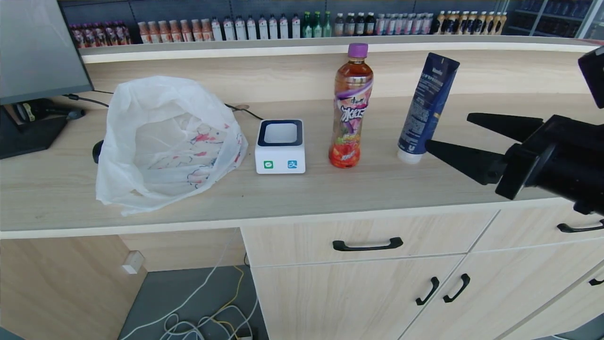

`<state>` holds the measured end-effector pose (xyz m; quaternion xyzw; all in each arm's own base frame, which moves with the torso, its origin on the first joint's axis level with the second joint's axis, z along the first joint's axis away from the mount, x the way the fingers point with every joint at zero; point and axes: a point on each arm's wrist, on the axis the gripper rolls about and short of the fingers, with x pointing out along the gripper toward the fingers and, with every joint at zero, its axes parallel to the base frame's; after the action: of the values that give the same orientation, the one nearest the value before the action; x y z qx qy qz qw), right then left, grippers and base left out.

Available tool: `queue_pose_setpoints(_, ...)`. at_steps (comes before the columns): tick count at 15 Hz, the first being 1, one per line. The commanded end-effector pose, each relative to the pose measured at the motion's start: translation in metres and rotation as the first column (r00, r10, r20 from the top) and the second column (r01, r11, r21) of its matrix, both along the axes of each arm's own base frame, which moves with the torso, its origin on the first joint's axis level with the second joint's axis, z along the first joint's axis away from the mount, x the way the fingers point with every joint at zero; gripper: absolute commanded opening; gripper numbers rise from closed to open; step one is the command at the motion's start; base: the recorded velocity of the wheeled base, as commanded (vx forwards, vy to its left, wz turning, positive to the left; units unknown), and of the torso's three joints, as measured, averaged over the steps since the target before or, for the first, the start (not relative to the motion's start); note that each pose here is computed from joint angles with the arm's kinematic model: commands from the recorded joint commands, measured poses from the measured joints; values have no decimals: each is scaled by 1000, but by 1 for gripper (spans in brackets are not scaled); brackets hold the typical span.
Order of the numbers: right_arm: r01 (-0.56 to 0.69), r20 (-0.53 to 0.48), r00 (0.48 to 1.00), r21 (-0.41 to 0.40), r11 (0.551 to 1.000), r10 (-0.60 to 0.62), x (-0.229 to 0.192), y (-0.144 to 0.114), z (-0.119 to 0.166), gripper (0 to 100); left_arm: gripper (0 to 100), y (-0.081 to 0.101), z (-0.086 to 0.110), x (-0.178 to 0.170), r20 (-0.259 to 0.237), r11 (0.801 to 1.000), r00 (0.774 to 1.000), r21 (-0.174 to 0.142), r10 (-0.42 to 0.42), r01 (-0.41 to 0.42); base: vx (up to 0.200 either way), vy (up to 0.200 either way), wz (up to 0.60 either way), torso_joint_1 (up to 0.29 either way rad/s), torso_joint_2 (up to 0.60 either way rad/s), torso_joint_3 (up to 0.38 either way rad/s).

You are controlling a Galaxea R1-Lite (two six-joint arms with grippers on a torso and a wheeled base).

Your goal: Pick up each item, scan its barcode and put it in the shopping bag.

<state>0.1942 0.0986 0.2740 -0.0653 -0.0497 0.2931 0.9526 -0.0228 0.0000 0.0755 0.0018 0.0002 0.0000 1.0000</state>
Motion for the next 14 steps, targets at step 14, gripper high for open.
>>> queue_pose_setpoints(14, 154, -83, 986, 169, 974, -142, 94, 81, -3, 100, 0, 0, 0, 0, 0, 1000, 1000, 1, 0, 0, 0, 0, 0, 0, 0, 0)
